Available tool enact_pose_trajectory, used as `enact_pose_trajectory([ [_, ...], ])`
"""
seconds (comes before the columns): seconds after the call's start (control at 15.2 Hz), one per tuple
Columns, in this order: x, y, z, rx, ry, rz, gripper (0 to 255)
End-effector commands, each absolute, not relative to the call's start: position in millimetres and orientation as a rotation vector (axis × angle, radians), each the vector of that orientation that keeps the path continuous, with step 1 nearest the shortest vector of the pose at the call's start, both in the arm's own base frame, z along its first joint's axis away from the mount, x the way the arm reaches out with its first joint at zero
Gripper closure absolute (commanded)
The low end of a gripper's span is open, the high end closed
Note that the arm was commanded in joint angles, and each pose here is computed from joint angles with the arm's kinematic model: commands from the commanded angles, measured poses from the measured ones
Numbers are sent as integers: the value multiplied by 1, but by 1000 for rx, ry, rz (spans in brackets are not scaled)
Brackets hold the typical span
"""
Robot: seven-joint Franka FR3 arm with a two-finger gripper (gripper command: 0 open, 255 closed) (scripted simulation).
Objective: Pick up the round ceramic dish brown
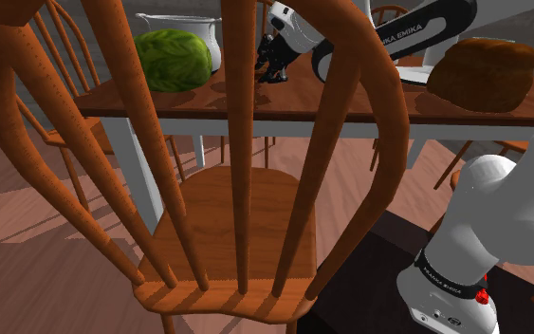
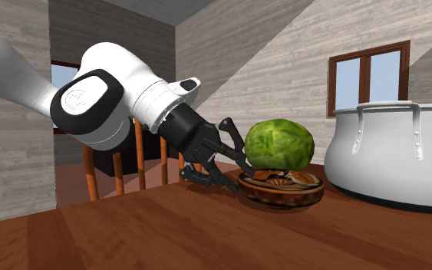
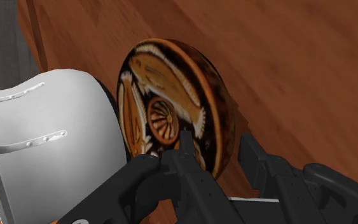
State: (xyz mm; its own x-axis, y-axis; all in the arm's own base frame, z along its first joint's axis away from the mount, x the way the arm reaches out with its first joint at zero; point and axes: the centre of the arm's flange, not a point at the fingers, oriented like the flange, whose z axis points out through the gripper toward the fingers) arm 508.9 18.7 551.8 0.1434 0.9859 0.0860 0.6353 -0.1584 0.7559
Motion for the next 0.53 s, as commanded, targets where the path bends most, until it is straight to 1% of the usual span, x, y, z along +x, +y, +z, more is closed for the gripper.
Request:
enact_pose_trajectory([
  [0.0,509,18,551,1864,1548,806,255],
  [0.13,509,18,551,1864,1548,806,255],
  [0.46,509,18,578,1864,1548,806,255],
])
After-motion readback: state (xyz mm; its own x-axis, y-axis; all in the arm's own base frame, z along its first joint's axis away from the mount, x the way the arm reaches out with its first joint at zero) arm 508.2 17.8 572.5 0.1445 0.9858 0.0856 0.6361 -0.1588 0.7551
